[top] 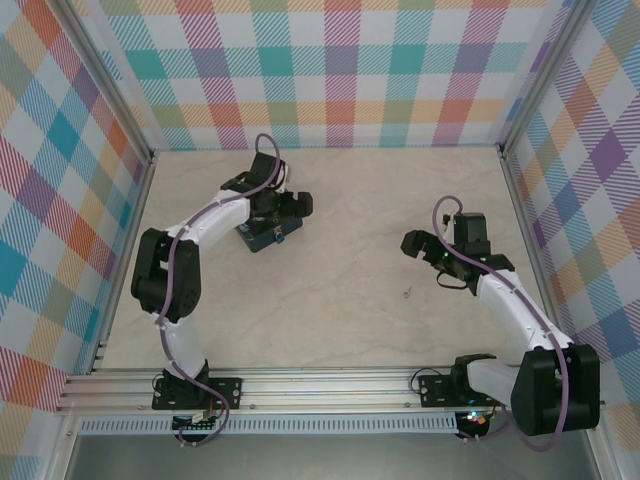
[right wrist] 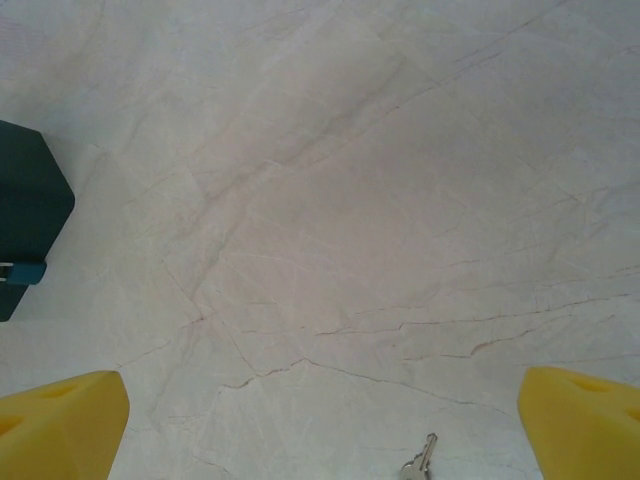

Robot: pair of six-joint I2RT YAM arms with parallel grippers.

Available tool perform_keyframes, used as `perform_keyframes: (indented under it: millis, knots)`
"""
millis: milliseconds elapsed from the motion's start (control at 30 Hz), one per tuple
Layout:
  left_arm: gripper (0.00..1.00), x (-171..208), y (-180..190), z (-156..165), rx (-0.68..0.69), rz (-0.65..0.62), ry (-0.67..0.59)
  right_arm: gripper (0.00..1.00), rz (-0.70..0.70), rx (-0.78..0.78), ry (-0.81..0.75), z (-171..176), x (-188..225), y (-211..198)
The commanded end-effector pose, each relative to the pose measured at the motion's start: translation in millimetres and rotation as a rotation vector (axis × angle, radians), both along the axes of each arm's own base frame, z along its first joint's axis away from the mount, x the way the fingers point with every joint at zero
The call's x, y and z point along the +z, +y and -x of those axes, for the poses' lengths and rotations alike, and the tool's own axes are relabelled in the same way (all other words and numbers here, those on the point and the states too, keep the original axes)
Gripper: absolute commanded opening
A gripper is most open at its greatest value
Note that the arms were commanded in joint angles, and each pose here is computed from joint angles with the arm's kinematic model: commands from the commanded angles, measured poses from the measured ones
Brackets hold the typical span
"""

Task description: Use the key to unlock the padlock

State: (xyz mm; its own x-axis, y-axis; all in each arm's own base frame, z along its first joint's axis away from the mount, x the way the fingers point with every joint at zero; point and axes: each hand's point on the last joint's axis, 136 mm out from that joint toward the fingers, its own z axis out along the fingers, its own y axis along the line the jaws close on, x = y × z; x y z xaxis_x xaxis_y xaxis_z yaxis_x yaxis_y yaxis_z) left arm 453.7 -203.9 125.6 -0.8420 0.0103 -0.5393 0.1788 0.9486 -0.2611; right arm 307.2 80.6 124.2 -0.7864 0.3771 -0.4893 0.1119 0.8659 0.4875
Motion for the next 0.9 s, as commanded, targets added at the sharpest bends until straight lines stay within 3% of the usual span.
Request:
perform_keyframes:
  millis: [0, 233, 533, 867]
  knots:
    - [1.00, -5, -13, 1, -0.023, -0.004, 0.030, 1.00, 0.002, -0.020, 0.013, 0, 3, -1]
    - [1.00, -17, -17, 5, -0.039, -0.036, 0.057, 1.00, 0.011, -0.015, 0.027, 0, 2, -1]
    - [1.00, -30, -26, 32, -0.074, -0.073, 0.096, 1.00, 0.032, -0.007, 0.026, 0, 3, -3]
    - [1.00, -16, -44, 61, -0.106, -0.072, 0.095, 1.00, 0.045, -0.016, 0.065, 8, -5, -6]
